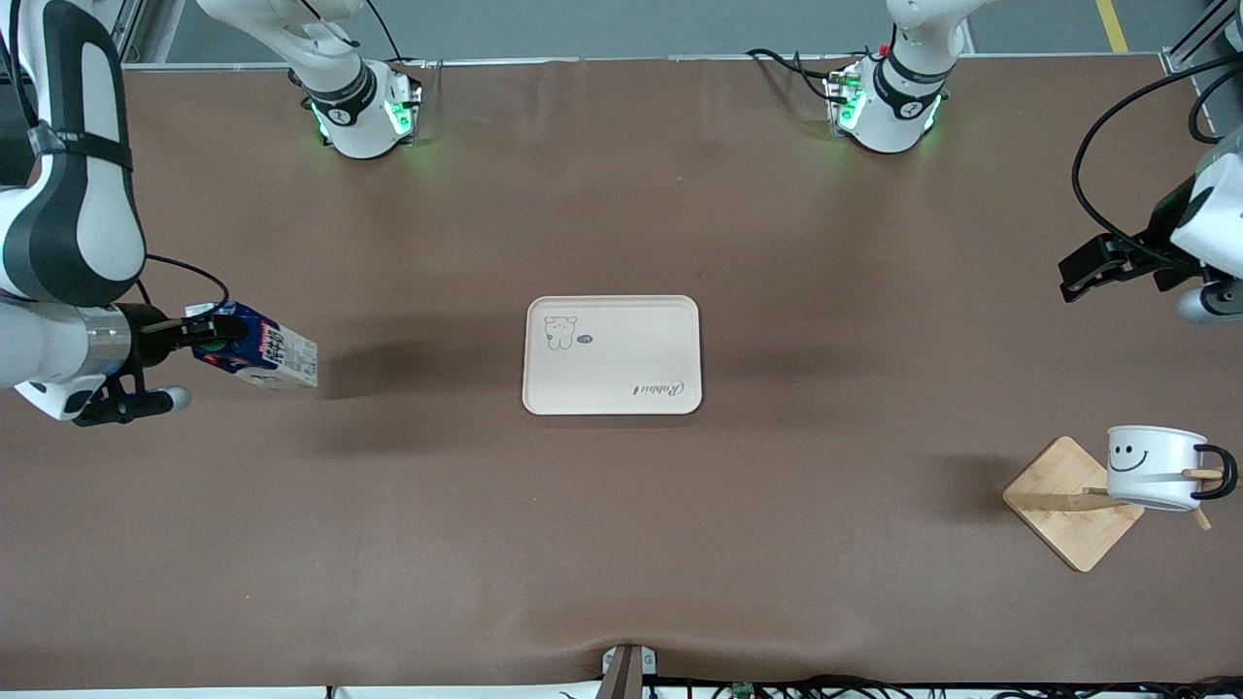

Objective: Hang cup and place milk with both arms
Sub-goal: 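Carry the milk carton off the tray with the right gripper, then lower the milk carton onto the table and open the right gripper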

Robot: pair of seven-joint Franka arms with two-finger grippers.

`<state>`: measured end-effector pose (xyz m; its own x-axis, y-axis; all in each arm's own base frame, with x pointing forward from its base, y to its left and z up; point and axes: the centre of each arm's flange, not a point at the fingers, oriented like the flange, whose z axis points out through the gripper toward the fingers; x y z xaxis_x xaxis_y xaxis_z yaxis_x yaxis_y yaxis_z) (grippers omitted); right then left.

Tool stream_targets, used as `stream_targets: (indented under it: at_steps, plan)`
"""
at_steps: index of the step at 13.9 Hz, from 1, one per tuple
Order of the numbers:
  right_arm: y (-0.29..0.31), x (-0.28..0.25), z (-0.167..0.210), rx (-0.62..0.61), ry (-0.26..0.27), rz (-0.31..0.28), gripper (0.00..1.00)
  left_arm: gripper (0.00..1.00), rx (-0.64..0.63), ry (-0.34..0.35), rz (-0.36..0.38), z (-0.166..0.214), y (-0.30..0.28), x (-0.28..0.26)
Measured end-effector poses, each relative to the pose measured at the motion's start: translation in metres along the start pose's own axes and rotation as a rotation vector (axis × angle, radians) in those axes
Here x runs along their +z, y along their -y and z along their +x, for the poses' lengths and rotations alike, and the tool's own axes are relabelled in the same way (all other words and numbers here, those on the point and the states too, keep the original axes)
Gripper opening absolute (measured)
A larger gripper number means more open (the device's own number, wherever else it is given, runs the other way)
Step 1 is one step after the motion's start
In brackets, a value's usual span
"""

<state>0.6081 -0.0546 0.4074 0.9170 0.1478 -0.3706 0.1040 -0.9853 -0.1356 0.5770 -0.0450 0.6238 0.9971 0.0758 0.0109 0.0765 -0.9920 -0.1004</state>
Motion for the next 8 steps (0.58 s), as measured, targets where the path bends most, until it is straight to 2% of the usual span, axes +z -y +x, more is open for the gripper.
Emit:
stream_targets:
  at_steps: [4,8]
  plan:
    - [-0.039,0.057,-0.009,0.02,0.037,-0.009,0.63,1.0,0.025,0.005,0.021,-0.018,-0.02,-0.017]
    - [-0.049,0.069,-0.014,0.006,0.045,0.001,0.63,1.0,0.023,0.018,-0.008,-0.036,-0.021,-0.028]
